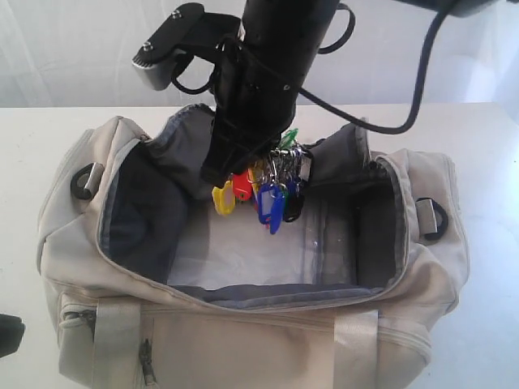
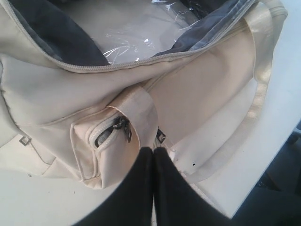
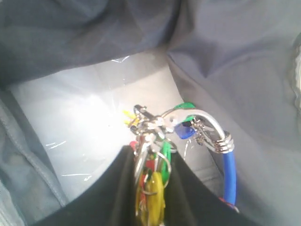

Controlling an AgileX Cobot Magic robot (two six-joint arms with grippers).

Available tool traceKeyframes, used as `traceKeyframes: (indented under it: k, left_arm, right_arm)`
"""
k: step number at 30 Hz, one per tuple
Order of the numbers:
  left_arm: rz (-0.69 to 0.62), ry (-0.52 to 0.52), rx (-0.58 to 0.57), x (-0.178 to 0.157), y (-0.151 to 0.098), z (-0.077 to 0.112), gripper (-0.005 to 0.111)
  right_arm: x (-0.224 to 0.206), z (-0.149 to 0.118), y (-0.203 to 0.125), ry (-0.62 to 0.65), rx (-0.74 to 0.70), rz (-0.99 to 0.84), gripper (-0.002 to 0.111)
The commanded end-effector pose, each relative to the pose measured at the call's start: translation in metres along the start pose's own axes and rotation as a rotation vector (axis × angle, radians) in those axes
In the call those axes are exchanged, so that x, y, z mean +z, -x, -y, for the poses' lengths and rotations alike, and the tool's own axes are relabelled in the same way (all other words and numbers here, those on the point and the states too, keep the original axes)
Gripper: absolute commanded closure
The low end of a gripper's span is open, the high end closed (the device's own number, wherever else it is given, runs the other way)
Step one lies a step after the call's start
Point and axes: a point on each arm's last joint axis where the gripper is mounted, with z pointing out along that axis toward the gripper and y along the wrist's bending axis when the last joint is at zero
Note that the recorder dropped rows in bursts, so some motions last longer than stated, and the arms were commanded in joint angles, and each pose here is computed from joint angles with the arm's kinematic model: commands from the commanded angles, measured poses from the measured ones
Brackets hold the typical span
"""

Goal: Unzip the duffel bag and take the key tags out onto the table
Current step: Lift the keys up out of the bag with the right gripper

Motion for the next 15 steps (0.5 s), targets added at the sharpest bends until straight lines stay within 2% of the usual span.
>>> traceKeyframes:
  k: [1,7,15]
  left_arm:
    - [0.004,-0.011,0.020,-0.001,0.002,0.001,0.107]
    - [0.004,-0.011,0.040,-0.001,0.002,0.001,0.107]
    - [-0.005,-0.006,0.037,0.002,-0.003,0.000,0.107]
  right_arm:
    - [-0.023,-0.001,-0.004,-0.018,0.004,0.034,0.108]
    - [-0.048,0.002,-0.010,-0.078,-0.006,0.070,0.108]
    - [-0.089,0.016,-0.035,-0.155,0.057,0.131,0.108]
